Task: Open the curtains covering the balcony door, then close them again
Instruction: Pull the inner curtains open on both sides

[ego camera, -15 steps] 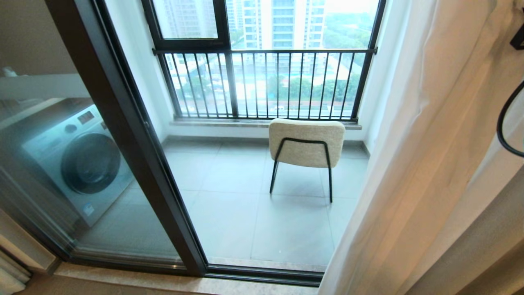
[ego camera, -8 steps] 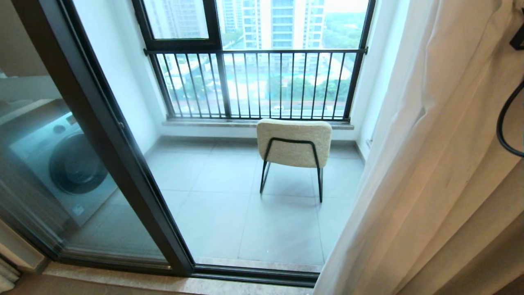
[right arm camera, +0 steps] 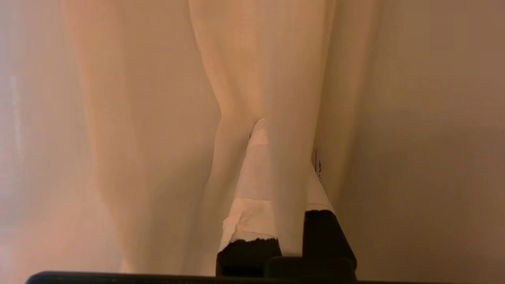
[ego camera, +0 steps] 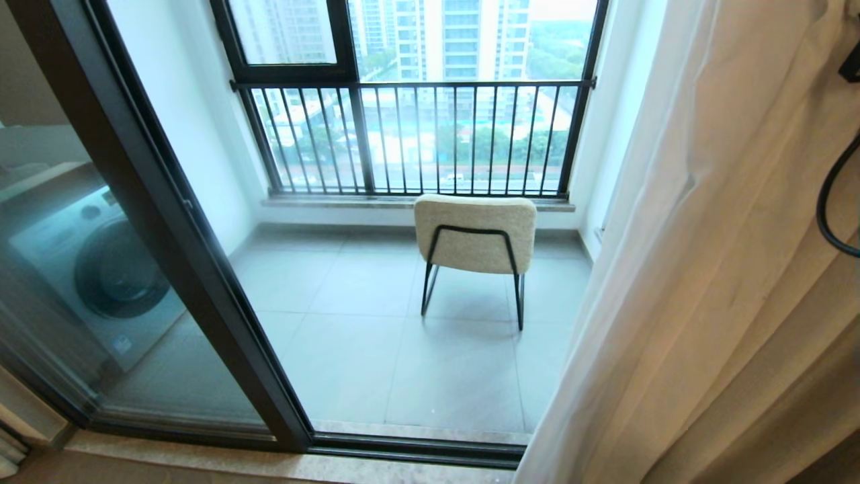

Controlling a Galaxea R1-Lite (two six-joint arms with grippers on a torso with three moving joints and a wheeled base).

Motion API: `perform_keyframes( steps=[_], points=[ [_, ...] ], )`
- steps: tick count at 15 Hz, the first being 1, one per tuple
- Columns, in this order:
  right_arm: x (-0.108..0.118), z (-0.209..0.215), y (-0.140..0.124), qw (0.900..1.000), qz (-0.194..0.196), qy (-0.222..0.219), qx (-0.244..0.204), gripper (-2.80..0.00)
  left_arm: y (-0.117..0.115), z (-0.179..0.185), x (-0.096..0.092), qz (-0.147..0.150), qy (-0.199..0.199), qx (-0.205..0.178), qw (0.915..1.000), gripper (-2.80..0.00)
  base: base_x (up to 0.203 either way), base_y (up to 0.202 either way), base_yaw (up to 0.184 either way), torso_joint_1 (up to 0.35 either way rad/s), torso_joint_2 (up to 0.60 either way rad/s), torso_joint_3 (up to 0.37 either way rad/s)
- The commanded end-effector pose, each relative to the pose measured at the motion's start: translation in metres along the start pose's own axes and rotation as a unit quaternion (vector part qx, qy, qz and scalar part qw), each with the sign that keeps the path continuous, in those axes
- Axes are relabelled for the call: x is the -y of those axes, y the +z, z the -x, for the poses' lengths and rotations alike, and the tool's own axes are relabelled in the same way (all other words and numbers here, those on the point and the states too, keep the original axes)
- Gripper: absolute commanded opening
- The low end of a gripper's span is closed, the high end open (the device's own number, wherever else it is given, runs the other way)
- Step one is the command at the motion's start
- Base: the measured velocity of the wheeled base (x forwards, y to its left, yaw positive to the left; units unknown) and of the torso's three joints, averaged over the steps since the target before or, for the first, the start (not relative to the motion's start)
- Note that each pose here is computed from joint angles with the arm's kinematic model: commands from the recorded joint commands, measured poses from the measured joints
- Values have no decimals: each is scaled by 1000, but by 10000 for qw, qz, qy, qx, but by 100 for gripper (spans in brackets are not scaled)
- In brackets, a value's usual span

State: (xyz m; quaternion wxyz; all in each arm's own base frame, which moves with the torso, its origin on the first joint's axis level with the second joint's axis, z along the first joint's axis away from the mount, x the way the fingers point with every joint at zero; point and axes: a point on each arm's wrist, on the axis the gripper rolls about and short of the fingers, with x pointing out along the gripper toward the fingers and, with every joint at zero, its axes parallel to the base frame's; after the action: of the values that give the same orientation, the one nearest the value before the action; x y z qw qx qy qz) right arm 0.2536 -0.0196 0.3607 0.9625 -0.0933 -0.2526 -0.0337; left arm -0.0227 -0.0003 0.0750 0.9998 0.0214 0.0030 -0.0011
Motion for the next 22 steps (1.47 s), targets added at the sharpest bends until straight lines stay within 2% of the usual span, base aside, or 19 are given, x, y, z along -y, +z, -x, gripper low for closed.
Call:
perform_keyframes(
  steps=[1,6,10,13,16,22],
  points=[
    [0,-1,0,10000,10,9,14,-280,0,0,0,-1,-2,-1,10000,-280,0,0,0,0,0,0],
    [7,-6,3,9999,100,-107,44,-280,0,0,0,-1,-4,-6,10000,-280,0,0,0,0,0,0],
    [20,-14,24,9992,200,-278,181,-280,0,0,0,-1,3,-1,10000,-280,0,0,0,0,0,0],
    [31,-4,45,9983,301,-437,221,-280,0,0,0,-1,-5,-1,10000,-280,0,0,0,0,0,0],
    [41,14,62,9970,419,-638,111,-280,0,0,0,-1,-1,-1,10000,-280,0,0,0,0,0,0],
    [64,40,79,9904,694,-1179,-206,-280,0,0,0,-1,1,-1,10000,-280,0,0,0,0,0,0]
  ],
)
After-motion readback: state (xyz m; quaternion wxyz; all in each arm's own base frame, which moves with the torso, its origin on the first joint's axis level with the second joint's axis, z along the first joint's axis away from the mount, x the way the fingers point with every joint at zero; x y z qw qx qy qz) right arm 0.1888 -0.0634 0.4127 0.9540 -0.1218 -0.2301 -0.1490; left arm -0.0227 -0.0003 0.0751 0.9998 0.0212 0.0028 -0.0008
